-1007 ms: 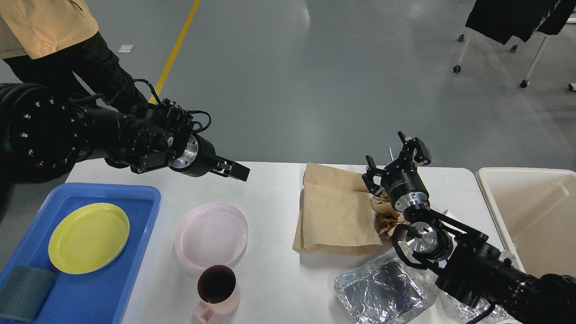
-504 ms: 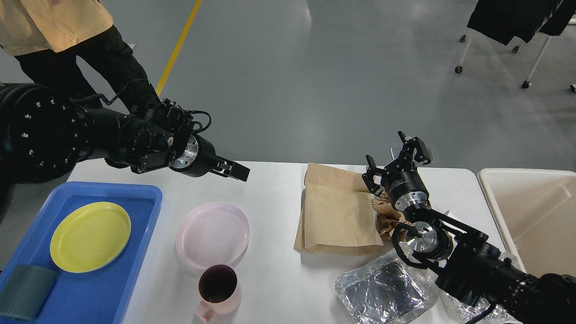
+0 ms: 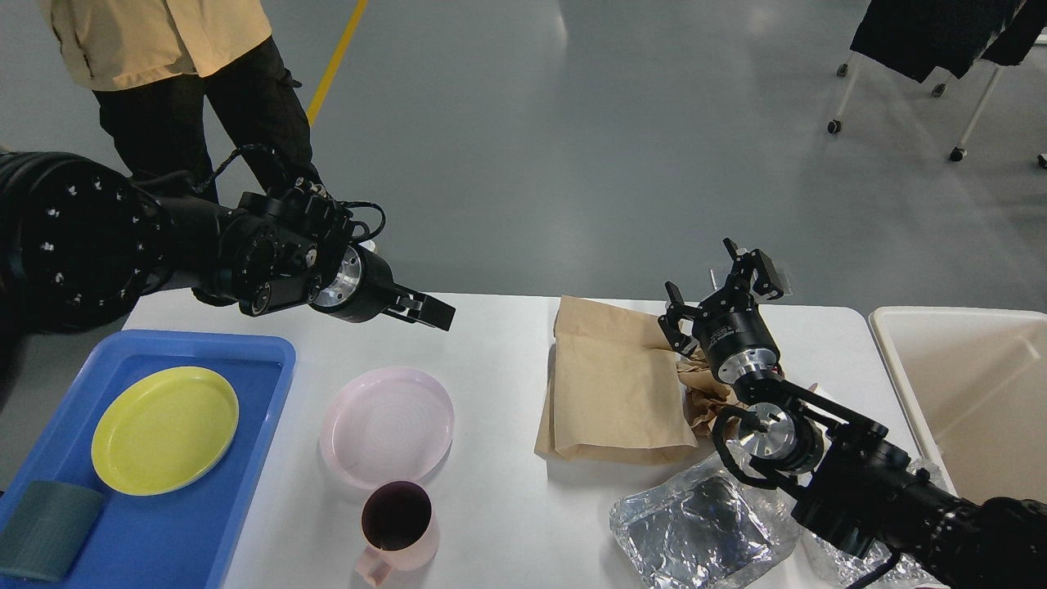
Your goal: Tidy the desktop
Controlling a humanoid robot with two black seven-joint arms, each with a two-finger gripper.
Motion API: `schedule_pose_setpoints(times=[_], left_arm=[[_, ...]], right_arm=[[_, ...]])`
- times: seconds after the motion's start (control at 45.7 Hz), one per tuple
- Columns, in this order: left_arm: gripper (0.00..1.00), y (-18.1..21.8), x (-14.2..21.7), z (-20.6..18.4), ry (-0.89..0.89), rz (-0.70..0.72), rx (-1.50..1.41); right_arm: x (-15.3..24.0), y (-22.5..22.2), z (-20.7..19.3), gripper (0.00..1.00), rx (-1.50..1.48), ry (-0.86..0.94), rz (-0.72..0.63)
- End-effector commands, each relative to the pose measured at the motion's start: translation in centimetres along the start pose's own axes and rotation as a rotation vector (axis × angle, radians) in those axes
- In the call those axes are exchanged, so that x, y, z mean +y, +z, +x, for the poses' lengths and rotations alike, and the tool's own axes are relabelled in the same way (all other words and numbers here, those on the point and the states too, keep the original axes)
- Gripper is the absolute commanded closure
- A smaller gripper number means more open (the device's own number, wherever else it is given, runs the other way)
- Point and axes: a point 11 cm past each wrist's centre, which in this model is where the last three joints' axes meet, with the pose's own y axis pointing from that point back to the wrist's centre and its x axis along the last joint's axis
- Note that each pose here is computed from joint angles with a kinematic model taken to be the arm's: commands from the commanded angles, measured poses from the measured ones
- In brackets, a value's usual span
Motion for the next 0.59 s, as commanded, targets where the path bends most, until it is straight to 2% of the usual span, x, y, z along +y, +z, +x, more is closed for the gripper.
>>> schedule_pose_setpoints(times=[0.0, 0.569], left_arm=[[0.01, -0.03, 0.0, -0.03, 0.0, -0.005, 0.003], [0.01, 0.34, -0.06, 0.09, 0.004, -0.012, 0.004]], right_arm=[[-0.04, -0.03, -0.07, 0.0, 0.0, -0.001, 0.001], [-0.04, -0.03, -0.07, 0.0, 0.0, -0.001, 0.001]])
